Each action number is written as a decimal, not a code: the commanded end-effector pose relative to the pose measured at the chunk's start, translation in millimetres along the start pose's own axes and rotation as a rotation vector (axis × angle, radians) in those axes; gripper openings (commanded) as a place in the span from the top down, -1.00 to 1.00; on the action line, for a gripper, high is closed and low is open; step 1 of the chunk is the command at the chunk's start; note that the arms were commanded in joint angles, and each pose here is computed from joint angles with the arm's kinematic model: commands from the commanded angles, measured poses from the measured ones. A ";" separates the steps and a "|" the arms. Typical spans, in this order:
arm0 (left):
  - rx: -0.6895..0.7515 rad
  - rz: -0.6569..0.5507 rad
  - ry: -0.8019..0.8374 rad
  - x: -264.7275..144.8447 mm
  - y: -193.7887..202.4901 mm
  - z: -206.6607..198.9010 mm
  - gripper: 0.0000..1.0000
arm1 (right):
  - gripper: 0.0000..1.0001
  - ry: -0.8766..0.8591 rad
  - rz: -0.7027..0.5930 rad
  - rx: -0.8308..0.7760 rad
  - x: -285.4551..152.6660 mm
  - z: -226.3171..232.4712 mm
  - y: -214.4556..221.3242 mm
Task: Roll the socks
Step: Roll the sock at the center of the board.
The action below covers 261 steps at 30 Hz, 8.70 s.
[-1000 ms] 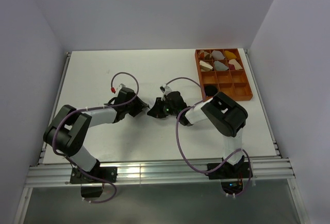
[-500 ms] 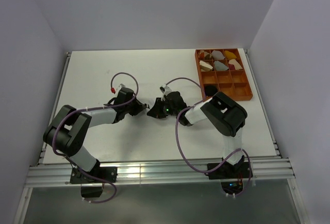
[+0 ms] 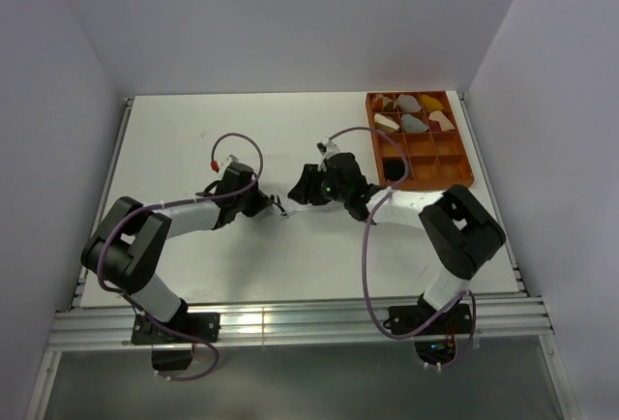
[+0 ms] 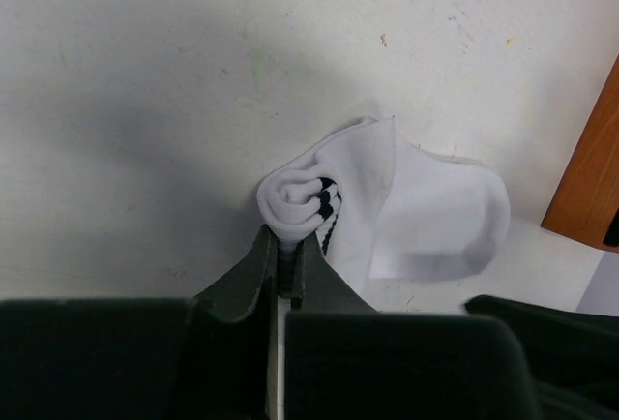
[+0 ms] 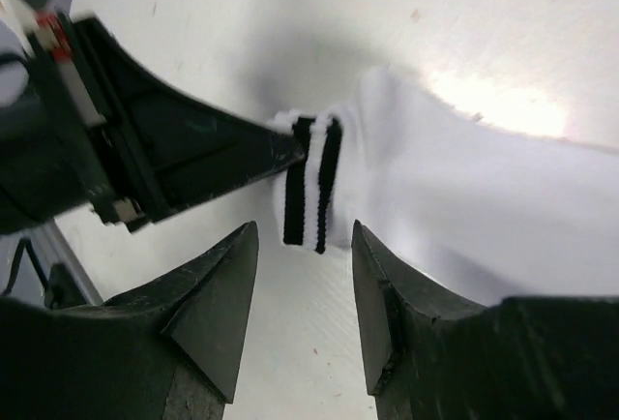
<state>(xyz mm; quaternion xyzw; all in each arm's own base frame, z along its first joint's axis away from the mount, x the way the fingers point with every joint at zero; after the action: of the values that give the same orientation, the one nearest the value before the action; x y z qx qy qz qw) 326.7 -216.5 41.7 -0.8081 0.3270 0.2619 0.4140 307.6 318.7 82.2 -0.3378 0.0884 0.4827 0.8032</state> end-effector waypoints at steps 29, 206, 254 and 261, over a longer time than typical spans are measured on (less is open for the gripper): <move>0.626 0.184 -0.417 10.4 -10.6 8.6 0.99 | 0.07 0.364 -0.017 0.076 3.1 -90.9 -36.2; 0.164 -0.019 0.209 11.6 8.1 -3.5 -0.07 | 1.00 0.022 -0.109 0.184 61.1 -46.0 29.9; 0.486 0.085 -0.421 2.6 -4.0 22.2 0.99 | 0.31 -0.055 -0.211 0.076 22.1 2.2 -13.4; 0.517 0.103 -0.414 -0.4 3.7 14.0 0.99 | 0.31 -0.082 -0.236 0.167 35.6 13.4 -24.0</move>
<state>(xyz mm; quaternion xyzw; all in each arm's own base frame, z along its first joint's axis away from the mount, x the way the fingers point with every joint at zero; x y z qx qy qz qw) 343.3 -215.8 47.3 -0.6339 0.3095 0.3141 0.6355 326.6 331.3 57.1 -0.2886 0.0905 0.4057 0.8625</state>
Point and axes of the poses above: each gripper's point midway between its finger pads, its own x axis out along the fingers, its own z axis along the line the jaws close on, y = z × x, the point moved 1 cm from there along -x, back along the fingers, and after that the axes turned 14 degrees about x, right-handed, at the moved point
